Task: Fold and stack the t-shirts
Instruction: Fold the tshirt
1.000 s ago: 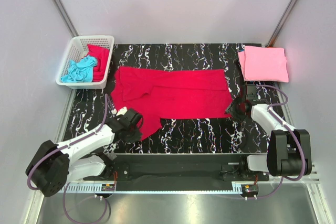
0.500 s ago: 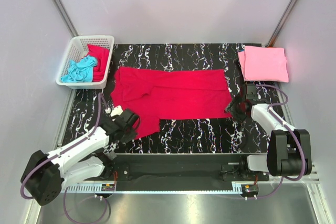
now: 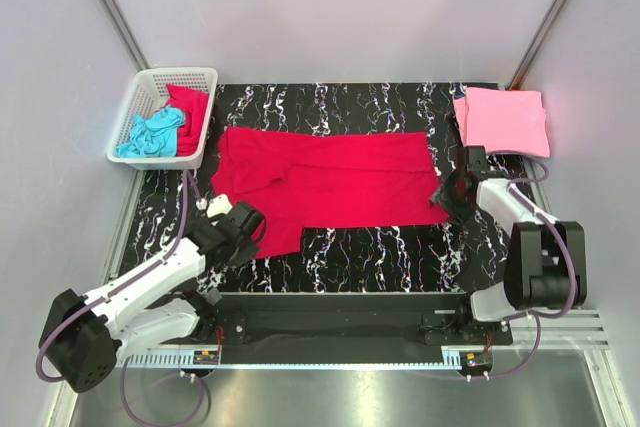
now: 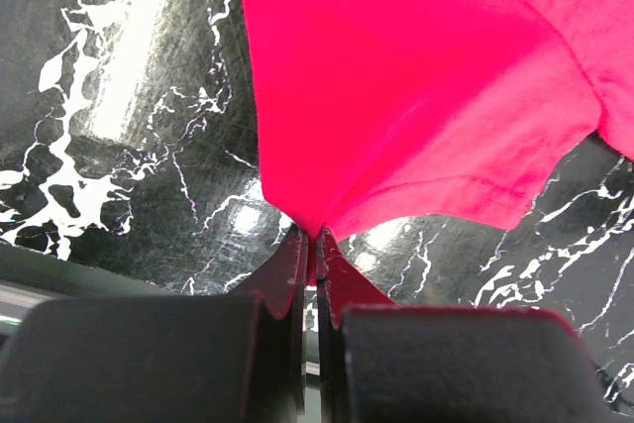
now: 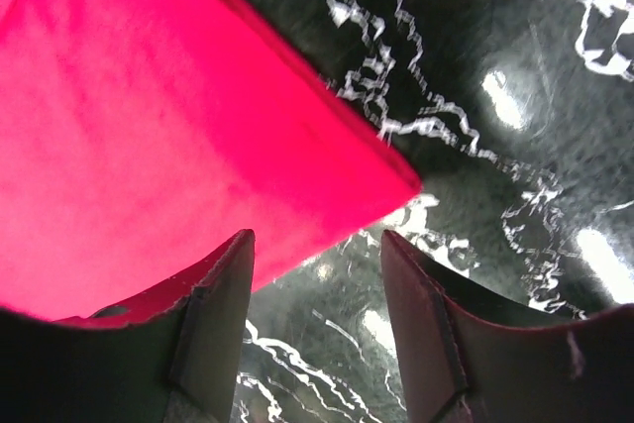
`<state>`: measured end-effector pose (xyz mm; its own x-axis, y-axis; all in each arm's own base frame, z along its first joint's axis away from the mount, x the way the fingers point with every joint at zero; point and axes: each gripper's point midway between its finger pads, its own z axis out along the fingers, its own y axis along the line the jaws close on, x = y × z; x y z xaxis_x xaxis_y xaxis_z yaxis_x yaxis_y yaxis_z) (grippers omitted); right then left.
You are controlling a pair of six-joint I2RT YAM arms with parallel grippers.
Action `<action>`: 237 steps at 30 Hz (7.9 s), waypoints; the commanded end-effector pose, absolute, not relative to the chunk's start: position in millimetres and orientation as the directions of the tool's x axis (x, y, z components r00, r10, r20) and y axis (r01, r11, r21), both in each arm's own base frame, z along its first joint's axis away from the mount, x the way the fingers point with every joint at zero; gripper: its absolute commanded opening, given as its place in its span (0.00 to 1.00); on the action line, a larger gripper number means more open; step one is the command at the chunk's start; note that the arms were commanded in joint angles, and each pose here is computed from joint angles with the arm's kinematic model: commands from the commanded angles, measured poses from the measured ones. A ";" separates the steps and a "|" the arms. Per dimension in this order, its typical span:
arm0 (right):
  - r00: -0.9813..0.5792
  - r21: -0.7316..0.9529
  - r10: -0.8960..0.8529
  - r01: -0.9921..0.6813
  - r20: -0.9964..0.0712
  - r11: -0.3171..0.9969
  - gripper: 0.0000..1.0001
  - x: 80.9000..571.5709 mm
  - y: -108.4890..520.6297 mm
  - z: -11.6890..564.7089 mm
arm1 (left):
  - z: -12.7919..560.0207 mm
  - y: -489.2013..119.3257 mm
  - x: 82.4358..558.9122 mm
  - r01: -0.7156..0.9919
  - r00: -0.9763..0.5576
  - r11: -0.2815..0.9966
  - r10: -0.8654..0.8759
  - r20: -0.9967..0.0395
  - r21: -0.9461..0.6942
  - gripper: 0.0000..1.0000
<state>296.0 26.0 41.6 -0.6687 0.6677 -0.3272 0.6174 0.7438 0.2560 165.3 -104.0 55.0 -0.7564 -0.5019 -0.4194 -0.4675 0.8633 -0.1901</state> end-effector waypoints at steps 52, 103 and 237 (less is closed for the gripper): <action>-0.728 0.129 0.654 0.642 -0.205 0.756 0.00 294.2 5.0 -5.2 | 83.1 -99.8 178.6 -0.456 -0.711 0.863 -0.501 -0.494 -0.218 0.00; -0.683 0.266 0.631 0.573 -0.369 0.775 0.00 345.7 4.8 92.4 | 153.0 -61.7 276.7 -0.574 -0.540 0.796 -0.545 -0.642 -0.192 0.00; -0.834 0.447 0.400 0.213 -0.380 0.869 0.95 376.8 125.3 91.5 | 113.4 -153.6 427.7 -0.244 -0.695 0.941 -0.338 -0.635 -0.234 0.70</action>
